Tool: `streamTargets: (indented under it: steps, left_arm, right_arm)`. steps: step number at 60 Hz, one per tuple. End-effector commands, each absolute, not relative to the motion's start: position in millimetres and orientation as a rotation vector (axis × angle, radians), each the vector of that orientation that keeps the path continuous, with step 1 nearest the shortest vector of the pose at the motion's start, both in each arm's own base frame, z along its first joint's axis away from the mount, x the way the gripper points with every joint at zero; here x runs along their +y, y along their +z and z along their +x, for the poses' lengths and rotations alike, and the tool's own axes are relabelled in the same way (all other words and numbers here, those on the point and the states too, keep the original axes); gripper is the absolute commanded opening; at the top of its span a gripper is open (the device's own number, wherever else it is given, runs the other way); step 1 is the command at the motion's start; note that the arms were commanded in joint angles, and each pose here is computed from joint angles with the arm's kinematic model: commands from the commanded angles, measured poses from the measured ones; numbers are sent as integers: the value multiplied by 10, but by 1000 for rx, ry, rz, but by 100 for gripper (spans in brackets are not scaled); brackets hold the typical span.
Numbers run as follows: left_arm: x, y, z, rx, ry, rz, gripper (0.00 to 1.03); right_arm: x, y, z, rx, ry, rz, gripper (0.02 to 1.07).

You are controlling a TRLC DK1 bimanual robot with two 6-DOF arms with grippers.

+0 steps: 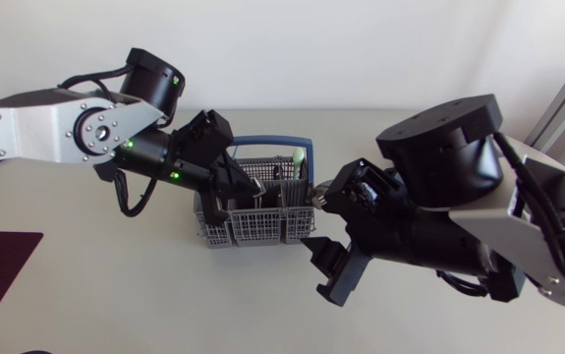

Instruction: Sort the cutlery from the basket into the organizer compartments.

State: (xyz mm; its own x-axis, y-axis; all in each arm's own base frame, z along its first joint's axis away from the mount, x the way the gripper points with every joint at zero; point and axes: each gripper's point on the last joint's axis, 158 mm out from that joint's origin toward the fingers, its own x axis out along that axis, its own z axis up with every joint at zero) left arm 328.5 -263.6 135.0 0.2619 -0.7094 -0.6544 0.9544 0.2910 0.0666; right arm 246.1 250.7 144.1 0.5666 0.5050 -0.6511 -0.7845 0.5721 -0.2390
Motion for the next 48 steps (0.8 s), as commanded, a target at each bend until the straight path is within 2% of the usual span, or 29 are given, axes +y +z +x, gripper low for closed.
streamTargets:
  steps: [1, 16, 32, 44, 48]
  left_arm:
    - [-2701, 1577, 3438, 551, -1178, 461, 3]
    - [-2742, 1663, 3441, 688, -1175, 353, 3]
    - [-2700, 1518, 3541, 896, -1172, 246, 3]
    - [-2640, 1577, 3636, 979, -1174, 156, 3]
    - [-2637, 1697, 3598, 997, -1205, 98, 3]
  right_arm:
    - [2468, 1367, 2385, 568, 816, -572, 77]
    - [2451, 1358, 2349, 565, 820, -573, 77]
    - [2457, 1332, 2306, 569, 829, -576, 77]
    - [2450, 1308, 2287, 576, 833, -581, 77]
    - [2456, 1328, 2285, 571, 834, -579, 77]
